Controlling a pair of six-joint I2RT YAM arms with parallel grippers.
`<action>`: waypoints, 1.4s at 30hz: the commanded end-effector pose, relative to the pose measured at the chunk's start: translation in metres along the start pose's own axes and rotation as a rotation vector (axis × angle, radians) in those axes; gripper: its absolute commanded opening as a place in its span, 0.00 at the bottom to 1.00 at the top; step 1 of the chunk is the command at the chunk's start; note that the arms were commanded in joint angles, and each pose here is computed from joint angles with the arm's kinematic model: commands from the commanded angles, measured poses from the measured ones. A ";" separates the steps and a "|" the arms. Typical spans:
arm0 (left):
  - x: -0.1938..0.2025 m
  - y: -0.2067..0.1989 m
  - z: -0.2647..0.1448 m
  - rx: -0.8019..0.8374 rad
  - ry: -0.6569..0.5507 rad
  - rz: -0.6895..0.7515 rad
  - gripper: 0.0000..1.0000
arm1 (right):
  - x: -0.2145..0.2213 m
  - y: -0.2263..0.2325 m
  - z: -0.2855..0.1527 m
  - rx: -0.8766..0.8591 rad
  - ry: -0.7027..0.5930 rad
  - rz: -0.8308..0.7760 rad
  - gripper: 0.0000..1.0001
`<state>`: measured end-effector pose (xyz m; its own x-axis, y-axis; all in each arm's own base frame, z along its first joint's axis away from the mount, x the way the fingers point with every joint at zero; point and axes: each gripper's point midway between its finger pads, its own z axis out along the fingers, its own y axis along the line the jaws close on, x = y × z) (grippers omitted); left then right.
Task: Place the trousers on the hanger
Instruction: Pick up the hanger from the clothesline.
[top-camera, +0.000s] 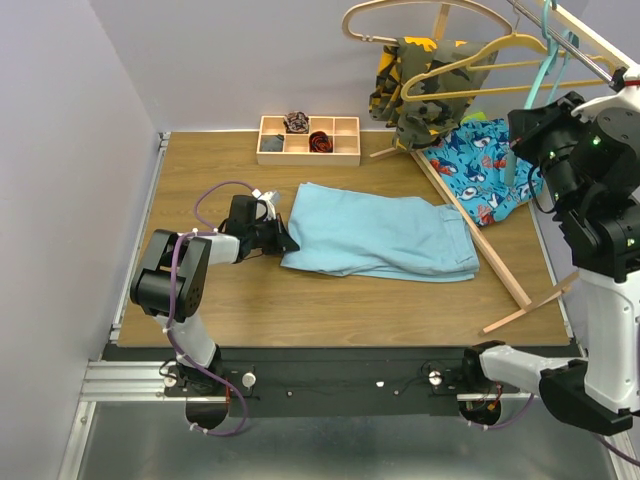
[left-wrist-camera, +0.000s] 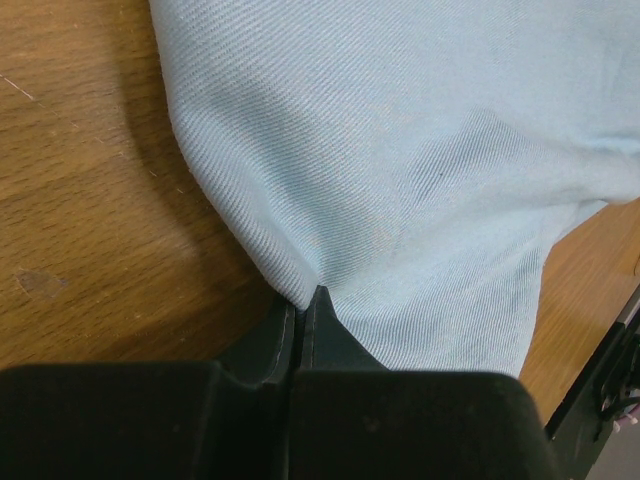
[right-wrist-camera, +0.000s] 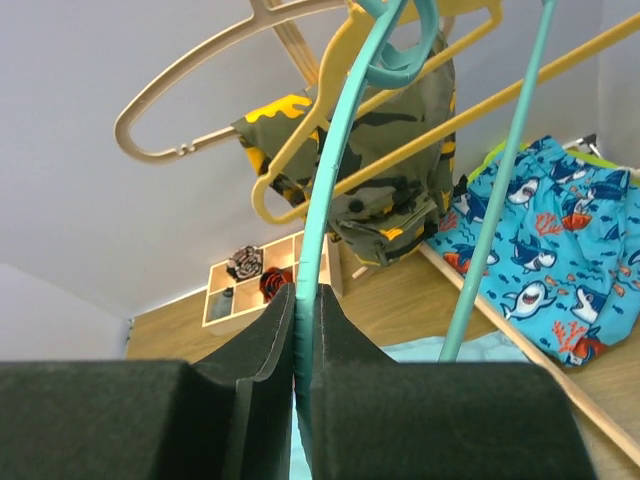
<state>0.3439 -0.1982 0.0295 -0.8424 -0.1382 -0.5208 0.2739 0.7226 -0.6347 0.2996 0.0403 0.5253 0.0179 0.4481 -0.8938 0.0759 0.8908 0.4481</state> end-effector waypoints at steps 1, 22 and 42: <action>0.027 0.006 0.007 -0.024 0.086 -0.023 0.00 | 0.020 -0.007 -0.020 -0.008 0.079 0.034 0.01; 0.024 0.003 0.006 -0.026 0.081 -0.011 0.00 | 0.116 -0.033 -0.075 -0.036 0.383 0.098 0.01; 0.021 0.003 0.005 -0.036 0.074 -0.006 0.00 | 0.169 -0.010 -0.107 -0.291 0.567 0.111 0.01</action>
<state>0.3441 -0.1992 0.0299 -0.8452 -0.1345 -0.5172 0.2725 0.7240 -0.6337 0.2006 0.0913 0.3924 -0.4236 0.4900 -0.7619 -0.0856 0.8157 0.5721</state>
